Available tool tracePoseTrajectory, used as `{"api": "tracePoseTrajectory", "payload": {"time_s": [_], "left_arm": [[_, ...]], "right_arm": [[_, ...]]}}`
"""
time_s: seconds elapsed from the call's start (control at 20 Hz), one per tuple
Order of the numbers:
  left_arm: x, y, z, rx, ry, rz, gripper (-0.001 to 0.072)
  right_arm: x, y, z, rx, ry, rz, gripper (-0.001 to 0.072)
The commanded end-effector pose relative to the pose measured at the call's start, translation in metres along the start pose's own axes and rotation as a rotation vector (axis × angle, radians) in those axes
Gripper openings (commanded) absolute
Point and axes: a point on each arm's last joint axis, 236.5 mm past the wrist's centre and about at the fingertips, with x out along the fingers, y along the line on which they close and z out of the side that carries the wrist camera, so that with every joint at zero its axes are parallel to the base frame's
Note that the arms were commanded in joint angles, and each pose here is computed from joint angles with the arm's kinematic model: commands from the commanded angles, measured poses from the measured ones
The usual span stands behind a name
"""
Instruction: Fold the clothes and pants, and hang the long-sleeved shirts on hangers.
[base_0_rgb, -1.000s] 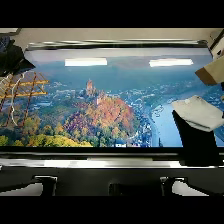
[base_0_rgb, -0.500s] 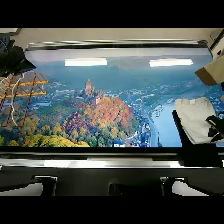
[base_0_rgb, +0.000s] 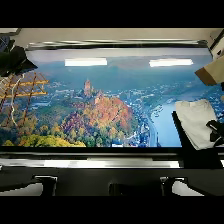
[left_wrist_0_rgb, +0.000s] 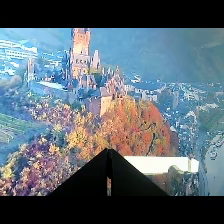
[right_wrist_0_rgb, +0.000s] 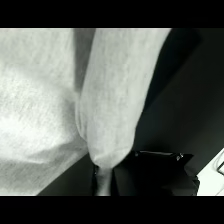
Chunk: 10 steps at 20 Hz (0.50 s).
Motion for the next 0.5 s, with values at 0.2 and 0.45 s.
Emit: {"api": "tracePoseTrajectory", "payload": {"time_s": [0.2, 0.45], "left_arm": [[0.001, 0.000, 0.000, 0.001, 0.002, 0.000, 0.0020], [0.001, 0.000, 0.000, 0.000, 0.002, 0.000, 0.0020]], "right_arm": [[-0.007, -0.009, -0.008, 0.005, -0.007, -0.001, 0.0038], [0.011, -0.009, -0.022, -0.014, 0.058, -0.025, 0.0039]]}}
